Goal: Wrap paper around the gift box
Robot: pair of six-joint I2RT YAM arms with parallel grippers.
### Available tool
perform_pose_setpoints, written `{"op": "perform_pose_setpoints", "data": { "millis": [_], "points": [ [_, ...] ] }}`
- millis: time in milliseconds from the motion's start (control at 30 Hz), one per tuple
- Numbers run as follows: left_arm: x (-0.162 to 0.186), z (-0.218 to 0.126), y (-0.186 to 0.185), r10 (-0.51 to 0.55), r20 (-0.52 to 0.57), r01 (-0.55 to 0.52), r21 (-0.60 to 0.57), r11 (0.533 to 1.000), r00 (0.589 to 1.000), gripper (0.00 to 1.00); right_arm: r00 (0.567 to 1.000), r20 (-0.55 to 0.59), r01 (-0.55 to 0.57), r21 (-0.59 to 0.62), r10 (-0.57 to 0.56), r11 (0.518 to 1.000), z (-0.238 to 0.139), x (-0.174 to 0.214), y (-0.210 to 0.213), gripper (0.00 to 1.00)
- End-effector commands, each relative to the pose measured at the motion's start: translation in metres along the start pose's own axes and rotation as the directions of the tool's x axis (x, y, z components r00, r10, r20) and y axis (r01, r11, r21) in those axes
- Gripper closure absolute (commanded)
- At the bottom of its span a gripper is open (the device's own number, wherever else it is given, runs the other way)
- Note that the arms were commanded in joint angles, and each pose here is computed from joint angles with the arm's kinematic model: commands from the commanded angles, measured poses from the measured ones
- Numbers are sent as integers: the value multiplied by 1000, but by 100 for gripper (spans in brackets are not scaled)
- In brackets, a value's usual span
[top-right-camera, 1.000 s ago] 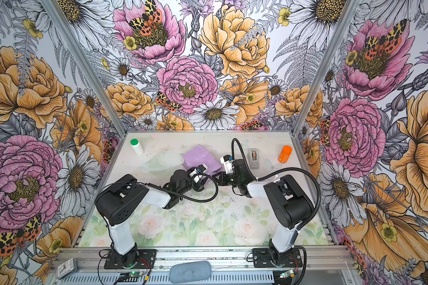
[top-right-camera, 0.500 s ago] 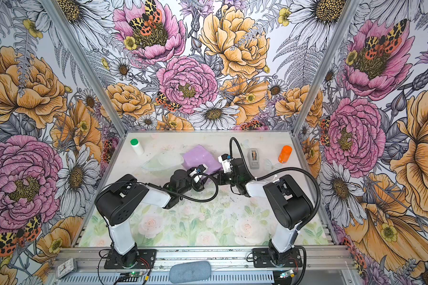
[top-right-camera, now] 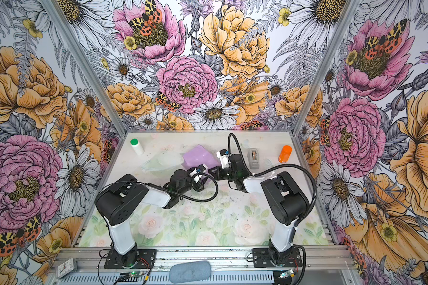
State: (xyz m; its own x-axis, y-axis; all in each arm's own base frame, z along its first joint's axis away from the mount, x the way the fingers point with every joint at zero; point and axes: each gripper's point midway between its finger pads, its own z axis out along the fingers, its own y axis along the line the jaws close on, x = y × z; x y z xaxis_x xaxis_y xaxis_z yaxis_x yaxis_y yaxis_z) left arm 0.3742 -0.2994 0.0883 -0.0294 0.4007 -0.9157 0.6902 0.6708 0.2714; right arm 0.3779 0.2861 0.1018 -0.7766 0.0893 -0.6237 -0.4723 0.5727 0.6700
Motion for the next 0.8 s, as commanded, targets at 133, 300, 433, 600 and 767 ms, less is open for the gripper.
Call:
{"op": "perform_pose_setpoints", "data": {
  "millis": [133,300,433,600,767],
  "points": [
    [82,-11,-25,-59,-268,83,81,993,962,41,1000,-9,-26,98,27,995,11,2,-27,99],
    [82,-11,-26,-59,-268,83,81,993,962,41,999,-22,-25,126,28,992,7,6,-29,100],
    [83,-12,-25,-59,-270,83,78,993,961,41,999,23,27,102,-30,994,-11,-13,-6,95],
    [83,-12,-25,-59,-271,83,78,993,961,41,995,53,74,103,-80,992,-33,-24,10,87],
    [83,-10,-26,-61,-269,86,82,993,961,41,997,30,62,105,-66,992,-33,-14,8,90]
  ]
}}
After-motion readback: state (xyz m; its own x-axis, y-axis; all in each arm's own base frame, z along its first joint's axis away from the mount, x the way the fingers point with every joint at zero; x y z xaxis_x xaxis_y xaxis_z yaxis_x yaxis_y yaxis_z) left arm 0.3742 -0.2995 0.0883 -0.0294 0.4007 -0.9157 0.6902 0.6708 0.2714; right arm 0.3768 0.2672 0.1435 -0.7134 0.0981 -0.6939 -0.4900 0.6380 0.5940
